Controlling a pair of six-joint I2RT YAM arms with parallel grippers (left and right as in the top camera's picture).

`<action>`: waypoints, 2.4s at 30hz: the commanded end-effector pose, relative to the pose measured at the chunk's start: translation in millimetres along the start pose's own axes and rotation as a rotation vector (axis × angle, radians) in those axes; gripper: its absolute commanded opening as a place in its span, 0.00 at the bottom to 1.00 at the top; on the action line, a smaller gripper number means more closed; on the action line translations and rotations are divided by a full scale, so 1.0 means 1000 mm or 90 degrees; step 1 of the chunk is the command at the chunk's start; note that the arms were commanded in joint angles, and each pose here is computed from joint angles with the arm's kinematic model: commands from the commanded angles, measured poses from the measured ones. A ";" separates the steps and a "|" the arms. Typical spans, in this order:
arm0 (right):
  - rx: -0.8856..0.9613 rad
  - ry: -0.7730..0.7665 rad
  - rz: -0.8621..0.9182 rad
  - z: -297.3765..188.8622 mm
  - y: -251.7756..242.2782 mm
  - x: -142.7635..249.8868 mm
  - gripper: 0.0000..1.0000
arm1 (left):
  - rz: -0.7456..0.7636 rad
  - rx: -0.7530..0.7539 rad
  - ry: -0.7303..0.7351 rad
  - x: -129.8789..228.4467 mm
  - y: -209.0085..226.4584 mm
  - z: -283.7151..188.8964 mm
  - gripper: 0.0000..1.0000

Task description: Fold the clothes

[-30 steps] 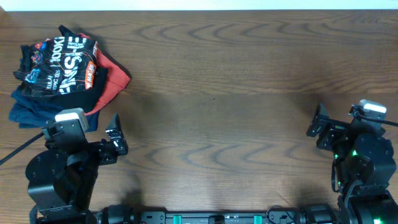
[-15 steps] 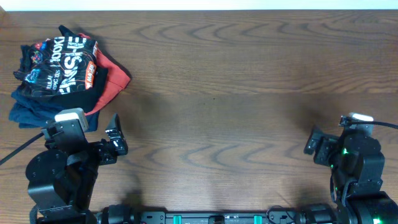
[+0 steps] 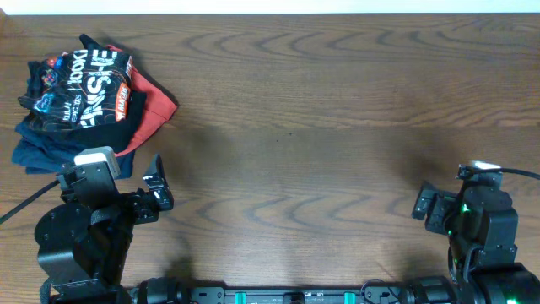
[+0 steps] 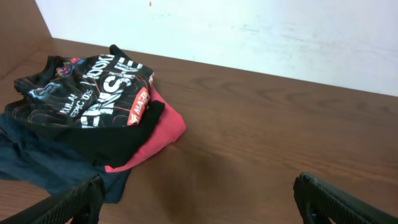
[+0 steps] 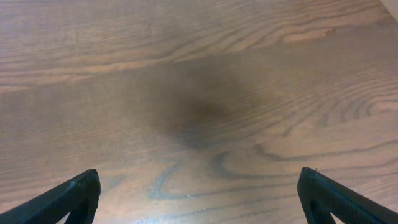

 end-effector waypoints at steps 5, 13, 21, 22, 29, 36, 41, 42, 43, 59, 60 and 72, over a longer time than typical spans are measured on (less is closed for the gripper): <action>0.028 -0.075 0.052 -0.012 -0.012 0.011 0.99 | 0.004 -0.003 0.003 0.002 0.001 0.002 0.98; 0.015 -0.268 0.022 0.009 0.001 0.019 0.99 | 0.004 -0.003 0.003 0.002 0.001 0.002 0.98; -0.002 -0.409 0.023 0.036 0.015 0.012 0.99 | 0.004 -0.003 0.003 0.002 0.001 0.002 0.98; 0.004 -0.428 0.012 0.037 0.015 0.009 0.99 | 0.004 -0.003 0.003 0.002 0.001 0.002 0.98; 0.012 -0.454 0.006 0.072 0.023 0.025 0.99 | 0.004 -0.003 0.003 0.002 0.001 0.002 0.98; -0.006 -0.436 -0.021 0.075 0.028 0.029 0.99 | 0.004 -0.003 0.003 0.002 0.001 0.002 0.98; -0.006 -0.435 -0.021 0.075 0.028 0.029 0.99 | 0.004 -0.003 0.003 0.002 0.001 0.002 0.98; -0.006 -0.435 -0.021 0.075 0.028 0.029 0.99 | 0.004 -0.003 0.003 0.002 0.001 0.002 0.98; -0.006 -0.436 -0.021 0.075 0.028 0.029 0.99 | 0.004 -0.003 0.003 0.002 0.001 0.002 0.98; -0.006 -0.435 -0.021 0.075 0.028 0.029 0.99 | 0.004 -0.004 0.004 0.002 0.001 0.002 0.98; -0.006 -0.435 -0.021 0.075 0.028 0.029 0.99 | 0.004 -0.004 0.004 0.002 0.001 0.002 0.98; -0.006 -0.435 -0.021 0.075 0.028 0.029 0.99 | 0.015 -0.020 0.019 0.013 0.006 -0.007 0.98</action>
Point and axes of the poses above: each gripper's point midway between its finger pads, its own z axis out along the fingers, its own y axis along the line the jaws close on, x = y × z, the point moved 5 cm from there along -z, back along the fingers, and after that the axes turned 14 degrees about -z, right-handed, at the moved point
